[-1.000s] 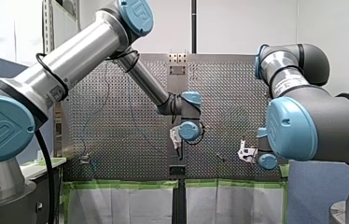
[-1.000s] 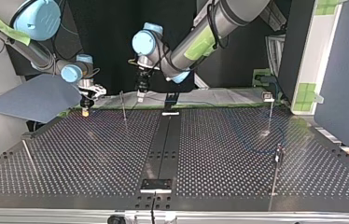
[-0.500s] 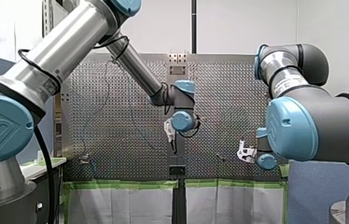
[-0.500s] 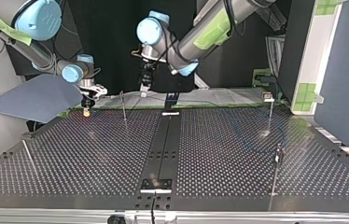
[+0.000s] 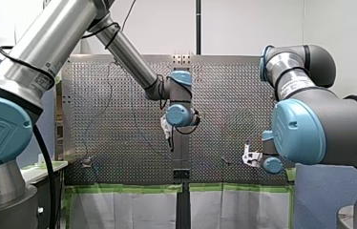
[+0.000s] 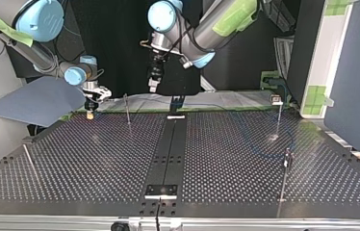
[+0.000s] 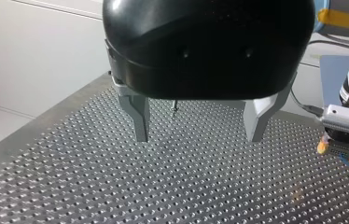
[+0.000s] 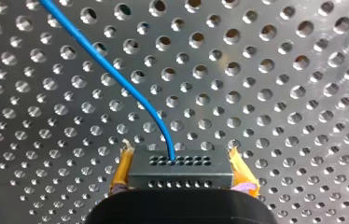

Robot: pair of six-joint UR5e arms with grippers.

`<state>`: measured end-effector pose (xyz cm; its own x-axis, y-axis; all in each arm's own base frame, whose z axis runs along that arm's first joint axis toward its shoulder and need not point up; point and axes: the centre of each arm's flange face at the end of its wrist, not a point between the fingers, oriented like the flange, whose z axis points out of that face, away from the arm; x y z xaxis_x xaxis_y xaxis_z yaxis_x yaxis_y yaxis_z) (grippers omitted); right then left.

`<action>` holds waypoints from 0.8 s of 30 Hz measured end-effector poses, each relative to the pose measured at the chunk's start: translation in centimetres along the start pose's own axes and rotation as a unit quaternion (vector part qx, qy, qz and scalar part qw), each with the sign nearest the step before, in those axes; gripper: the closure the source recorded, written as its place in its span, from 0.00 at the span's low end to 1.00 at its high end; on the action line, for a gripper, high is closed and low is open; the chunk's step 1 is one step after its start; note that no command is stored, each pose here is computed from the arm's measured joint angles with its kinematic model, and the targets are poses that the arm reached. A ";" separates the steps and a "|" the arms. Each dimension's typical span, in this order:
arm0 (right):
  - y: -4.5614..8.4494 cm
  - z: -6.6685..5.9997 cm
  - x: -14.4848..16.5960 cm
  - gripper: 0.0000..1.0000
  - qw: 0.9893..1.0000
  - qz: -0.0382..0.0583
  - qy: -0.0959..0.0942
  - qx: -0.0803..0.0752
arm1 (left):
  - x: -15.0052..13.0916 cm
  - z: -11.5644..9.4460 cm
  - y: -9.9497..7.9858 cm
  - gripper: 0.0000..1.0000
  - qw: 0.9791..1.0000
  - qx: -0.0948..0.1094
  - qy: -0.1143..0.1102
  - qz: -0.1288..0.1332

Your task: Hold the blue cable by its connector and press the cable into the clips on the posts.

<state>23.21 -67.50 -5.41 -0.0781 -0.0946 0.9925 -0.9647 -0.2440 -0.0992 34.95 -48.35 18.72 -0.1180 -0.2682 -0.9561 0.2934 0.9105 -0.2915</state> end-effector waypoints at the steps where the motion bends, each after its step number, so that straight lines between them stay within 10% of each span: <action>1: 0.0 -0.1 0.0 1.00 1.000 -0.004 -0.002 -0.001 | -0.2 -0.3 0.1 0.00 1.000 0.000 0.000 0.000; 13: -2.5 -0.7 2.5 1.00 1.000 -0.015 -0.006 0.016 | -2.8 -4.7 1.6 0.00 1.000 -0.002 -0.002 -0.003; 24: -5.3 -2.2 7.1 1.00 1.000 0.002 0.011 0.015 | -5.4 -8.1 3.4 0.00 0.999 0.000 -0.029 -0.036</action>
<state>27.18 -64.71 2.29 -0.0870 -0.0747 0.9934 -0.9567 -0.2717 -0.1042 28.92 -41.26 23.08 -0.0834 -0.3511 -0.9326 0.2857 0.8882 -0.3599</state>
